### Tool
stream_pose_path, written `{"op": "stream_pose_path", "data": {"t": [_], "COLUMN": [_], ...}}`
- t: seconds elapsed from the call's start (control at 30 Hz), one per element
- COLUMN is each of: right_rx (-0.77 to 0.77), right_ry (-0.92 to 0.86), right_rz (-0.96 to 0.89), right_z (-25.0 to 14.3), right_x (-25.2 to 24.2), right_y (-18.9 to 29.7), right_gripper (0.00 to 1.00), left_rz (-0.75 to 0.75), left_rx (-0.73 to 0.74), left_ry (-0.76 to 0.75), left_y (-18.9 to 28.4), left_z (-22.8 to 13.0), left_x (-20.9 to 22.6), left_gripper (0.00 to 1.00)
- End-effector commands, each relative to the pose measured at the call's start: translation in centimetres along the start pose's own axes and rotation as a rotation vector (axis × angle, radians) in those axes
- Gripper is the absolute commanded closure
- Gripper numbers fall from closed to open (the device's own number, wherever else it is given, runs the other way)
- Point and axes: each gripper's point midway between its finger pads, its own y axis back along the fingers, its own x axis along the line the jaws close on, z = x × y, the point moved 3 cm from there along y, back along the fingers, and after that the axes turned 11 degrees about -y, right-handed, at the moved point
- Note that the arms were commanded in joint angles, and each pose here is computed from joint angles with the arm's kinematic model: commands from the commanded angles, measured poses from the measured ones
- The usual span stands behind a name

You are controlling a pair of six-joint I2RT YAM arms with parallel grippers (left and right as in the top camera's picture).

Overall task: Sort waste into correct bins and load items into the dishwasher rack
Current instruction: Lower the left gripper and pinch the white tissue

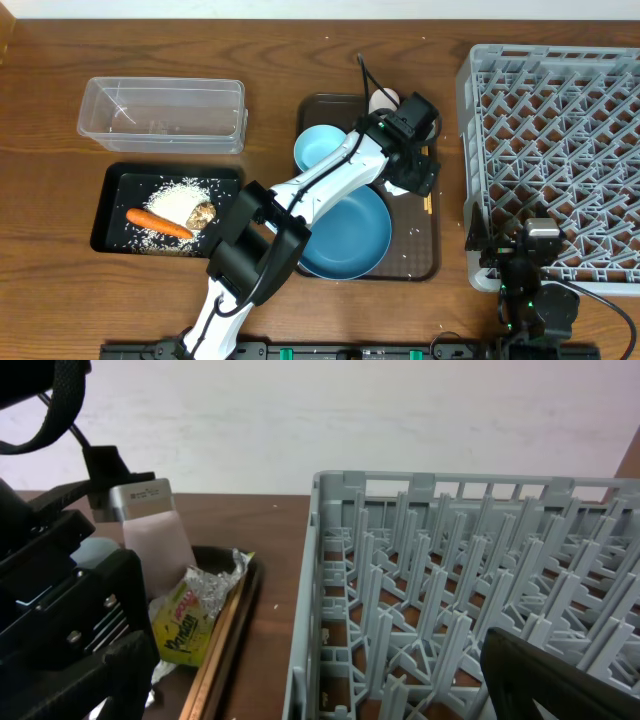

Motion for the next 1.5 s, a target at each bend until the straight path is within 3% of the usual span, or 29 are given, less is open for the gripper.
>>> {"op": "stream_pose_path", "data": {"t": [0.0, 1.47], "right_rx": [-0.004, -0.004], "right_ry": [0.014, 0.014], "right_rz": [-0.014, -0.014], "right_z": [0.0, 0.0], "right_x": [-0.3, -0.3], "right_y": [0.0, 0.0], "right_gripper": [0.01, 0.01], "left_rz": [0.016, 0.008], "left_rx": [0.029, 0.002], "left_ry": [0.008, -0.014], "left_y": [-0.9, -2.7], "left_z": [-0.8, -1.1], "left_x": [0.3, 0.2], "left_gripper": [0.10, 0.10]}}
